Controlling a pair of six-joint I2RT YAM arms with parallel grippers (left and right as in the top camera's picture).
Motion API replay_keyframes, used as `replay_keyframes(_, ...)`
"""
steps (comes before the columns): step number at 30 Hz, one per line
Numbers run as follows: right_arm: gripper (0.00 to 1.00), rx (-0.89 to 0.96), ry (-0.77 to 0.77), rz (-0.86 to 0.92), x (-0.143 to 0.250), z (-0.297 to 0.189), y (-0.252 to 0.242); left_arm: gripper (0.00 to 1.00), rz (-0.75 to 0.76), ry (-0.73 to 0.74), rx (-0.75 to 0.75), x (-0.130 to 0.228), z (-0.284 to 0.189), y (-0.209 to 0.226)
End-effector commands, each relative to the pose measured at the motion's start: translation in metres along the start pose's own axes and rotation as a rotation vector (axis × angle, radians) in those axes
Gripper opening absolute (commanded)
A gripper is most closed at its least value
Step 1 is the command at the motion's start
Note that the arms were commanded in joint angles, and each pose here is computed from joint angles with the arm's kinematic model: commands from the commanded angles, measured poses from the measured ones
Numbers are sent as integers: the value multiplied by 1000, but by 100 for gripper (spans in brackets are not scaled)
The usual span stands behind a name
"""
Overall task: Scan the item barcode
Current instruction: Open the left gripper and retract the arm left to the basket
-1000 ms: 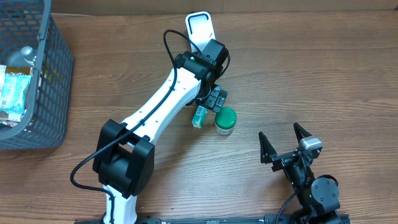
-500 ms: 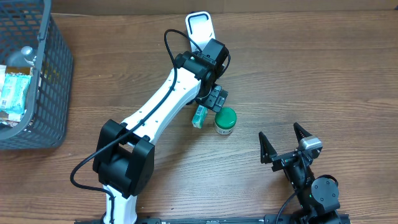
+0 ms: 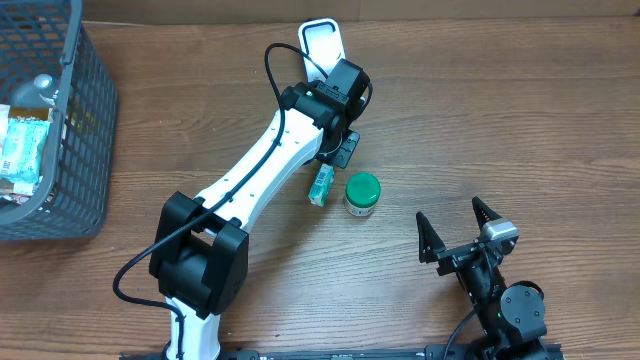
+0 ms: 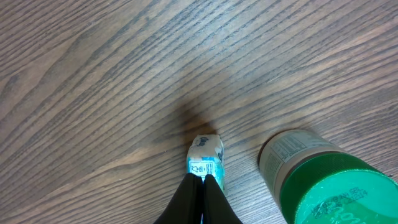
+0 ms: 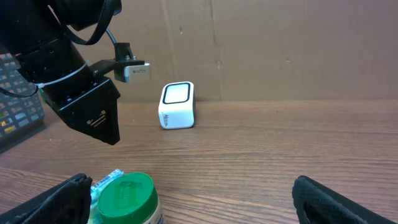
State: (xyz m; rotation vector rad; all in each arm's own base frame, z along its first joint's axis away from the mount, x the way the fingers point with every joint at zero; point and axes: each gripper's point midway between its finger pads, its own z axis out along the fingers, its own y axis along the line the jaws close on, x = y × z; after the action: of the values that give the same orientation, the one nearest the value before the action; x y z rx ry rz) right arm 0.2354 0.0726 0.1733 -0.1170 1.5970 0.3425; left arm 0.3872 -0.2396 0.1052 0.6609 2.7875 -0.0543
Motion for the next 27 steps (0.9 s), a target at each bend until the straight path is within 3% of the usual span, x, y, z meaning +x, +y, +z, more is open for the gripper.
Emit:
replay_keyframes(1,100,5,0,-7,3,0,-2,4,-1,-19,-4,-8,-2,1)
replay_keyframes(4,100,5,0,-7,3,0,-2,4,-1,-27,-27,-10,-2,5)
replay_keyframes(9,100,5,0,-7,3,0,-2,4,-67,-86,-302,-20,-21,52)
replay_keyframes(11,100,5,0,-7,3,0,-2,4,-118,-142,-376,-29,-51,66)
replay_keyframes(16,100,5,0,-7,3,0,-2,4,-149,-344,-361,-65,-136,75)
replay_keyframes(21,100,5,0,-7,3,0,-2,4,-291,-622,-369,-91,-242,119)
replay_keyframes(25,100,5,0,-7,3,0,-2,17,-398,-778,-406,-90,-304,160)
replay_keyframes(27,100,5,0,-7,3,0,-2,31,-479,-853,-471,-81,-334,195)
